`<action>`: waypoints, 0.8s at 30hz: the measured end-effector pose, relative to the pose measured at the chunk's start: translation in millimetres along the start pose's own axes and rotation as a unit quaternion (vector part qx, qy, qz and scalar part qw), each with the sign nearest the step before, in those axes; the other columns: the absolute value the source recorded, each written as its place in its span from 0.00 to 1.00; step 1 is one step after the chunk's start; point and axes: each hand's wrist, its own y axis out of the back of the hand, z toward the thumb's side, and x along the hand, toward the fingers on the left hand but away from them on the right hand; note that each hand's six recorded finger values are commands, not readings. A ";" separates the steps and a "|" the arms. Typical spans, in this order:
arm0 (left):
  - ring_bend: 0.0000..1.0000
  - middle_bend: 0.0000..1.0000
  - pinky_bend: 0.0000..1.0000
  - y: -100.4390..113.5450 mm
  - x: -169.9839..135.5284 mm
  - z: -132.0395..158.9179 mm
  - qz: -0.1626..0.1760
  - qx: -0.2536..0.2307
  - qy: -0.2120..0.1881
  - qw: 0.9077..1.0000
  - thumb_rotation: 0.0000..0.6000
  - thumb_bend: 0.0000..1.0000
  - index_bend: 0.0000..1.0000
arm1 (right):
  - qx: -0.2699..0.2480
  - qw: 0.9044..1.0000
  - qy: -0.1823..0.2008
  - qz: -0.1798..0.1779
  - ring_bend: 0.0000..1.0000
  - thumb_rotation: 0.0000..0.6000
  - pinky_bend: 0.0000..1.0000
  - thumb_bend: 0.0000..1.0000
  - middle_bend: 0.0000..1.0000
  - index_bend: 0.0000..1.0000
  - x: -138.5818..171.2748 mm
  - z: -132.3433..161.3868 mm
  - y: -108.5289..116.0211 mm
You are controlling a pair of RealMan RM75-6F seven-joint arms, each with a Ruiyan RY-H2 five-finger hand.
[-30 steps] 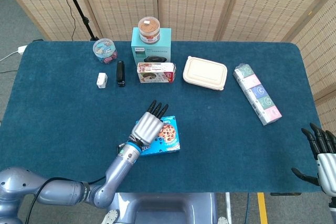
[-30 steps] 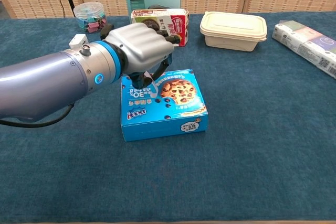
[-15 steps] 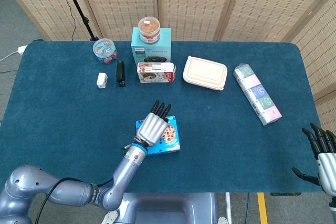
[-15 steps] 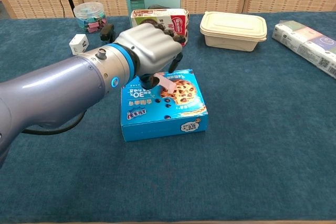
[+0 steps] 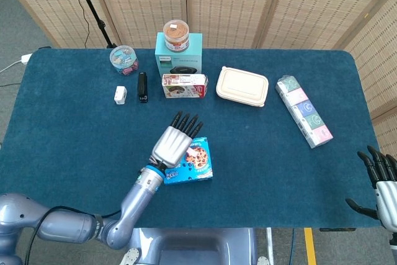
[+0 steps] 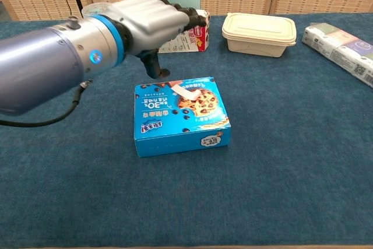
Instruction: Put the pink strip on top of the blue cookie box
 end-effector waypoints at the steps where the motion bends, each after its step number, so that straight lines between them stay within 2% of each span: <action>1: 0.00 0.00 0.00 2.0 -3.2 -6.9 0.003 -0.005 0.003 1.000 1.00 0.29 0.00 | 0.000 1.000 0.000 0.001 0.00 1.00 0.00 0.00 0.00 0.09 -0.1 0.4 -0.8; 10: 0.00 0.00 0.00 8.4 -48.1 -96.6 0.030 -0.037 0.044 0.998 1.00 0.29 0.00 | 0.016 1.000 0.005 0.013 0.00 1.00 0.00 0.00 0.00 0.09 -1.9 6.6 -11.9; 14: 0.00 0.00 0.00 1.4 -76.2 -129.0 0.038 -0.071 0.060 0.995 1.00 0.29 0.00 | 0.023 0.999 0.025 0.026 0.00 1.00 0.00 0.00 0.00 0.10 -4.2 15.6 -22.6; 17: 0.00 0.00 0.00 -5.0 -104.1 -155.8 0.038 -0.079 0.077 0.993 1.00 0.29 0.00 | 0.035 0.997 0.051 0.042 0.00 1.00 0.00 0.02 0.00 0.11 -8.3 26.3 -33.4; 21: 0.00 0.00 0.00 -14.9 -145.8 -186.2 0.037 -0.086 0.117 0.989 1.00 0.30 0.00 | 0.051 0.994 0.081 0.059 0.00 1.00 0.00 0.19 0.00 0.11 -18.3 40.2 -42.3; 24: 0.00 0.00 0.00 -24.7 -175.1 -201.4 0.033 -0.106 0.152 0.982 1.00 0.30 0.00 | 0.062 0.990 0.106 0.069 0.00 1.00 0.00 0.33 0.00 0.12 -27.2 54.9 -46.7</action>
